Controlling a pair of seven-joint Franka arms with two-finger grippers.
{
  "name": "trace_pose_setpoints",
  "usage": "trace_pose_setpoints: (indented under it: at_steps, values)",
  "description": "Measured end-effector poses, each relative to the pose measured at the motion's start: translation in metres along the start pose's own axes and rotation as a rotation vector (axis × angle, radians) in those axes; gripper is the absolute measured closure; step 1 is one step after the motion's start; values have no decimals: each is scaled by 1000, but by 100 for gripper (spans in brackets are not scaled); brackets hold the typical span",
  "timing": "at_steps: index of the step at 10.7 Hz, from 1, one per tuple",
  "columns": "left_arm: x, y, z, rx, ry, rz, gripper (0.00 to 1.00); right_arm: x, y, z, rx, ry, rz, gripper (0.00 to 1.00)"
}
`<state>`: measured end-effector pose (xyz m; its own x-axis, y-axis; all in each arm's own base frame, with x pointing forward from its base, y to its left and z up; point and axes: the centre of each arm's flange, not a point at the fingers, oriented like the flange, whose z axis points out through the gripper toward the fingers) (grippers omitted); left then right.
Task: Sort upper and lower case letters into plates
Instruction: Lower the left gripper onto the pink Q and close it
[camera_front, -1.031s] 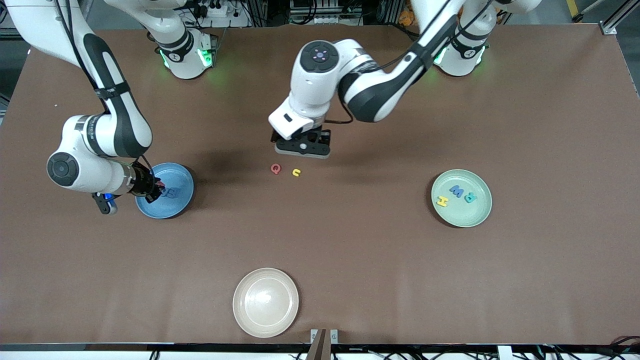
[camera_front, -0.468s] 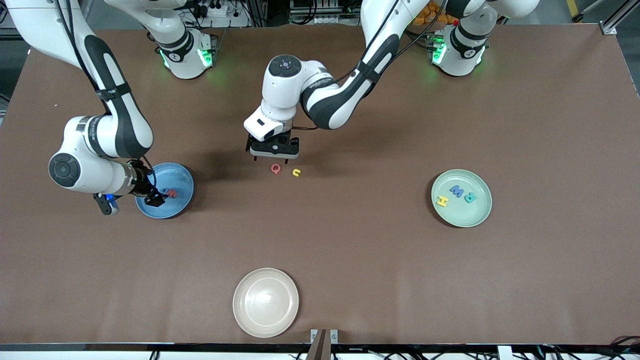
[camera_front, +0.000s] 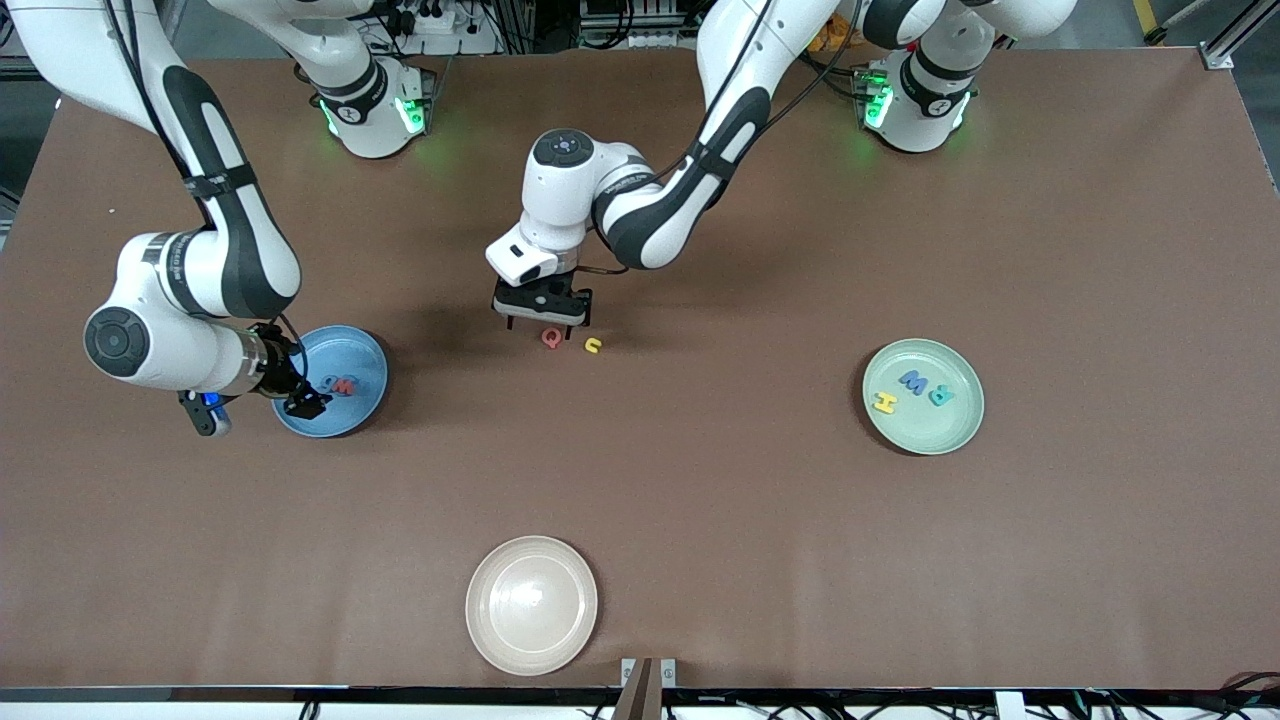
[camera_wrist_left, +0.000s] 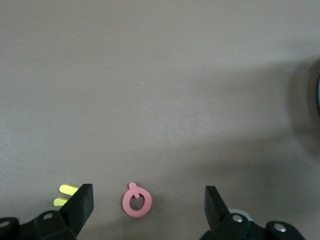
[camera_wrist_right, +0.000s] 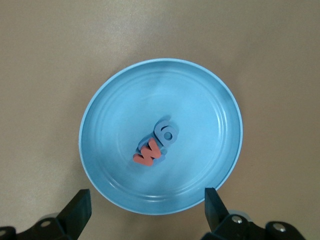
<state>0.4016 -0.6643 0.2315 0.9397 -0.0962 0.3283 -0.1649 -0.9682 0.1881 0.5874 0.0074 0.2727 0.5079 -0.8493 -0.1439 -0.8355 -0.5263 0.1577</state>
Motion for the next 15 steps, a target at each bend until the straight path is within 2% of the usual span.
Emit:
trace_pose_setpoints:
  at_steps: [2, 6, 12, 15]
  values:
    - [-12, 0, 13, 33, 20, 75, 9, -2, -1, 0, 1, -2, -4, 0]
    - [-36, -5, 43, 83, 25, 172, 13, -7, -6, -5, 26, -23, -11, 0]
    - [-48, -5, 53, 96, 19, 204, 14, -11, -9, -5, 23, -26, -20, 0]
    - [-51, -1, 53, 76, 26, 216, 16, -13, -9, -5, 23, -26, -22, 0]
